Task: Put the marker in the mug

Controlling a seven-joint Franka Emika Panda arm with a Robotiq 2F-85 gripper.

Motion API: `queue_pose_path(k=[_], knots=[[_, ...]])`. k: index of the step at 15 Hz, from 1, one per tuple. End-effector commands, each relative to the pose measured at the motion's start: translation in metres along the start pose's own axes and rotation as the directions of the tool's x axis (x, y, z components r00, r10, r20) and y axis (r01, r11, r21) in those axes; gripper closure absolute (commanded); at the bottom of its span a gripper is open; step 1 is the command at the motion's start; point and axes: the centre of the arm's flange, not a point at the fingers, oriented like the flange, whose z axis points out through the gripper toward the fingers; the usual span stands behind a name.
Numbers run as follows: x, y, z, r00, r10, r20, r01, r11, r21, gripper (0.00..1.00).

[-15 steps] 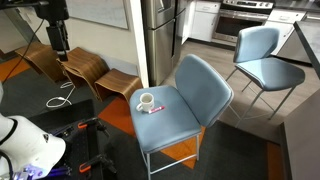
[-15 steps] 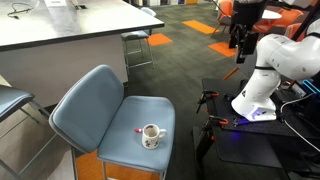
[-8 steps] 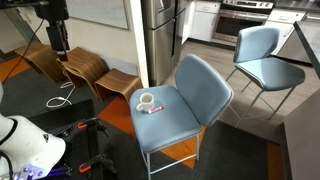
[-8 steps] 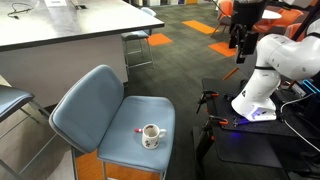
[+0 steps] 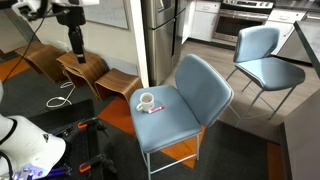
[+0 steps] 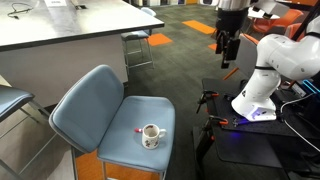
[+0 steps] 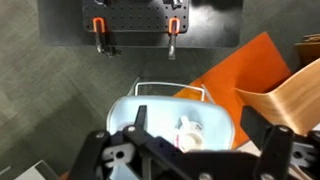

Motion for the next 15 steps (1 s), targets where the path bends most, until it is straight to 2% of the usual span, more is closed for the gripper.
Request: queue_pose_path(k=[1,5,7,10,12,14,15], knots=[[0.057,-0.014,0.019,0.999,-0.037,-0.008,0.037,0.999,0.030,0.00],[0.133,-0.040,0.054,0.997,-0.029,-0.068,0.033,0.998,0.054,0.00],[0.174,-0.054,0.072,0.997,0.027,-0.071,-0.021,0.996,0.086,0.00],[0.230,-0.060,0.101,0.983,0.183,-0.023,-0.176,0.966,0.191,0.00],[0.261,-0.058,0.125,0.971,0.240,0.011,-0.236,0.942,0.238,0.00],[0.288,-0.057,0.151,0.983,0.185,0.012,-0.183,0.953,0.240,0.00],[0.297,-0.056,0.165,0.992,0.127,0.020,-0.128,0.969,0.213,0.00]])
